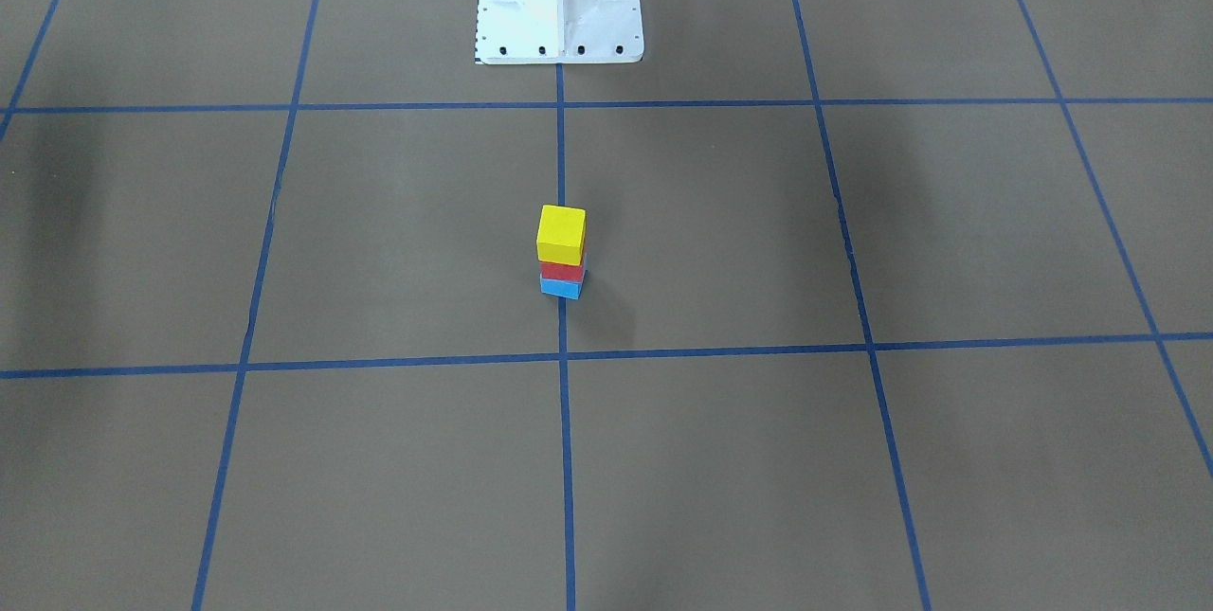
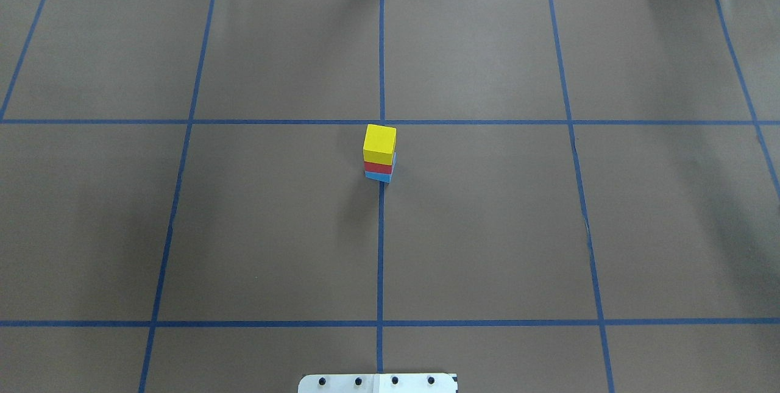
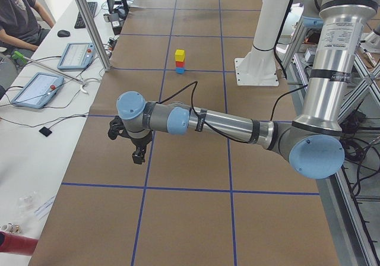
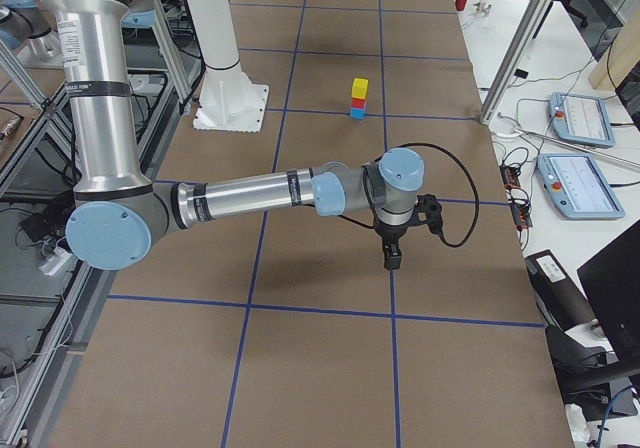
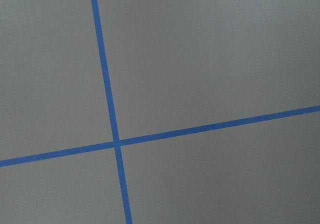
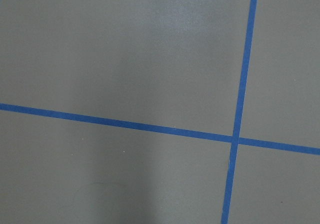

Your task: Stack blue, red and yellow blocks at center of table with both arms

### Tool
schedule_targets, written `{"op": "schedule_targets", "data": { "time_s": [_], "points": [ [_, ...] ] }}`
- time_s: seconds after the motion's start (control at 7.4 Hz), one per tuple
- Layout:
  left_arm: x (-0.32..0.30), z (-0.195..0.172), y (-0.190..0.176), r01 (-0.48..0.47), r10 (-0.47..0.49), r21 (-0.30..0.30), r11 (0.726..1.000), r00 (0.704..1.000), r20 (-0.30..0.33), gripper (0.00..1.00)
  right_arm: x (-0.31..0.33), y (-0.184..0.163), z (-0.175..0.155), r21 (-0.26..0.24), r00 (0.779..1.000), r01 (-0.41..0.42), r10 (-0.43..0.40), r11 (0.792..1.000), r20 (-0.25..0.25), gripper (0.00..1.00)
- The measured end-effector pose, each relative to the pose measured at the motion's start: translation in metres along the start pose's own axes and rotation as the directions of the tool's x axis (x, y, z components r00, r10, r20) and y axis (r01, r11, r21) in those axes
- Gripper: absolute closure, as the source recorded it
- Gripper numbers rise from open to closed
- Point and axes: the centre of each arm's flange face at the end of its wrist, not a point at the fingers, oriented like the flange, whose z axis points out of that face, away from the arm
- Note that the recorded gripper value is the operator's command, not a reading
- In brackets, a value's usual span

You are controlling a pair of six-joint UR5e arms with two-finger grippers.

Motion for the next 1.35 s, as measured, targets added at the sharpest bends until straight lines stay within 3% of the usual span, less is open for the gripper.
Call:
{"op": "schedule_targets", "data": {
  "time_s": [1.35],
  "points": [
    [0.0064, -0.0001, 0.0000, -0.025, 0.025, 0.009, 1.000, 1.000, -0.002, 0.00, 0.0041, 0.0094, 0.0043, -0.006, 1.000, -0.005, 0.005, 1.000, 0.009, 0.00]
  ]
}}
